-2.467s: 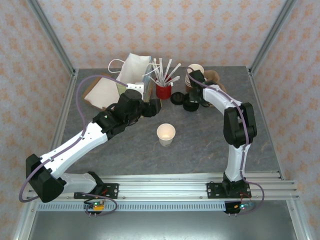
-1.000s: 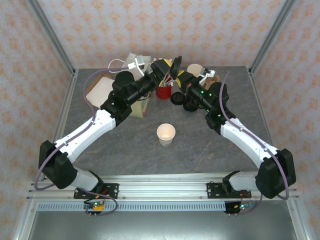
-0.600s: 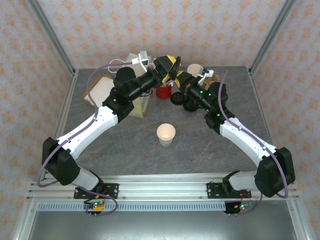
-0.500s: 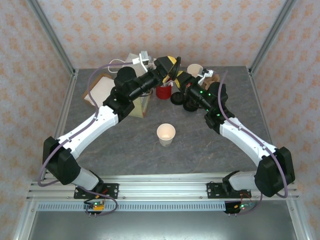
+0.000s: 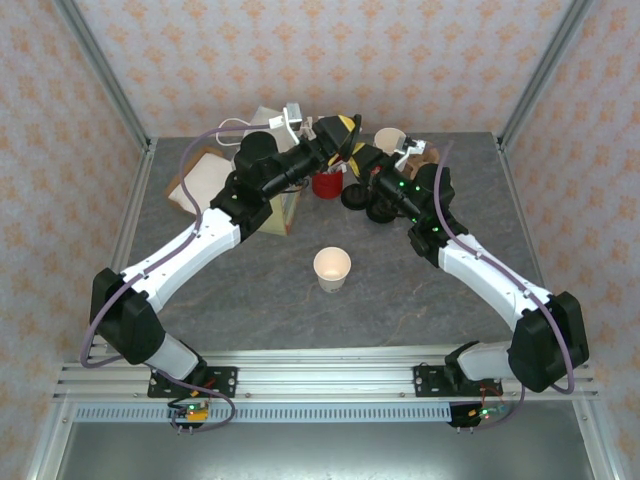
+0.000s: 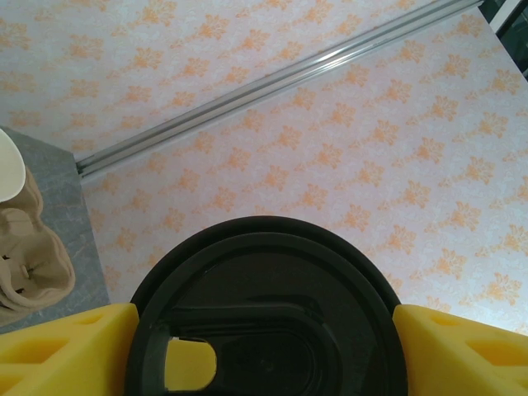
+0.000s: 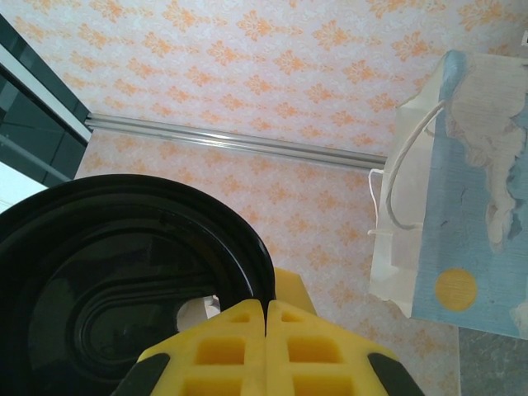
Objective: Pack the takeout coffee
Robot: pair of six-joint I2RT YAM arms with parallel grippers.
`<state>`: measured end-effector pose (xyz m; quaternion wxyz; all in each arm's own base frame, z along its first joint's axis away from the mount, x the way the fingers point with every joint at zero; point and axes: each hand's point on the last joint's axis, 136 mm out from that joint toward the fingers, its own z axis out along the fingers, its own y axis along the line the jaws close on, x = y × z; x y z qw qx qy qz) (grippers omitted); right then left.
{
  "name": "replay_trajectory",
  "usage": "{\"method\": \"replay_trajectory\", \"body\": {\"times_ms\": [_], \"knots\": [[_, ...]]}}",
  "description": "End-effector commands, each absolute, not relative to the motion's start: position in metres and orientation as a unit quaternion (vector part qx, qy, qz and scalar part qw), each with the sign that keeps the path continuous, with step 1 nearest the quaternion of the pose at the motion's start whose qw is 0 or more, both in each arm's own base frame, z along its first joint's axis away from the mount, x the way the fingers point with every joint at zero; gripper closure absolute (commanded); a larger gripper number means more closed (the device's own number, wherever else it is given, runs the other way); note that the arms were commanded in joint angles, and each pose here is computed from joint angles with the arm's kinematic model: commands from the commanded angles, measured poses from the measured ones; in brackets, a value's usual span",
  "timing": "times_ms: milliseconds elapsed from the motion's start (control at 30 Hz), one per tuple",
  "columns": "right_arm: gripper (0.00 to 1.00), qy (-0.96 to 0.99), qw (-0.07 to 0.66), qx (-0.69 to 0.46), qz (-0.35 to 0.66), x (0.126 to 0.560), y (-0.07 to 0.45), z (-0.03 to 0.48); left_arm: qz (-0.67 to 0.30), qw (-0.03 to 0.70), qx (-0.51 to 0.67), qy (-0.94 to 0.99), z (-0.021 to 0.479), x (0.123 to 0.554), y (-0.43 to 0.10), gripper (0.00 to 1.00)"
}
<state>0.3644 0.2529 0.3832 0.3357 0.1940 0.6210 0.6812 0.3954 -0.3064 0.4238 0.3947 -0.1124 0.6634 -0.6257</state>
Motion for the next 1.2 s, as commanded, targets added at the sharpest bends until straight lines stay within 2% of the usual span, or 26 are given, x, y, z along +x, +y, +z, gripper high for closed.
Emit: {"method": "replay_trajectory", "body": {"times_ms": [0,467,533,667,767,867,967,1167], "knots": [[0.96,0.605,0.353,0.164,0.694,0.359,0.256,0.408,-0.631,0.389,-0.100,0.663,0.430,0.394,-0.310,0.22],[0.94,0.614,0.360,0.173,0.681,0.363,0.254,0.402,-0.623,0.388,-0.106,0.671,0.423,0.396,-0.309,0.38],[0.87,0.618,0.362,0.175,0.675,0.364,0.253,0.399,-0.614,0.395,-0.106,0.675,0.421,0.396,-0.306,0.39],[0.65,0.638,0.380,0.184,0.644,0.361,0.240,0.388,-0.581,0.419,-0.103,0.690,0.414,0.395,-0.297,0.39],[0.54,0.684,0.419,0.202,0.562,0.356,0.206,0.370,-0.526,0.443,-0.086,0.721,0.397,0.388,-0.285,0.40],[0.50,0.745,0.490,0.215,0.399,0.347,0.150,0.350,-0.414,0.483,-0.044,0.770,0.365,0.369,-0.271,0.41],[0.48,0.782,0.531,0.197,0.261,0.332,0.109,0.340,-0.290,0.508,0.027,0.811,0.329,0.341,-0.264,0.40],[0.43,0.823,0.529,0.132,0.161,0.322,0.092,0.329,-0.189,0.473,0.121,0.852,0.259,0.304,-0.256,0.40]]}}
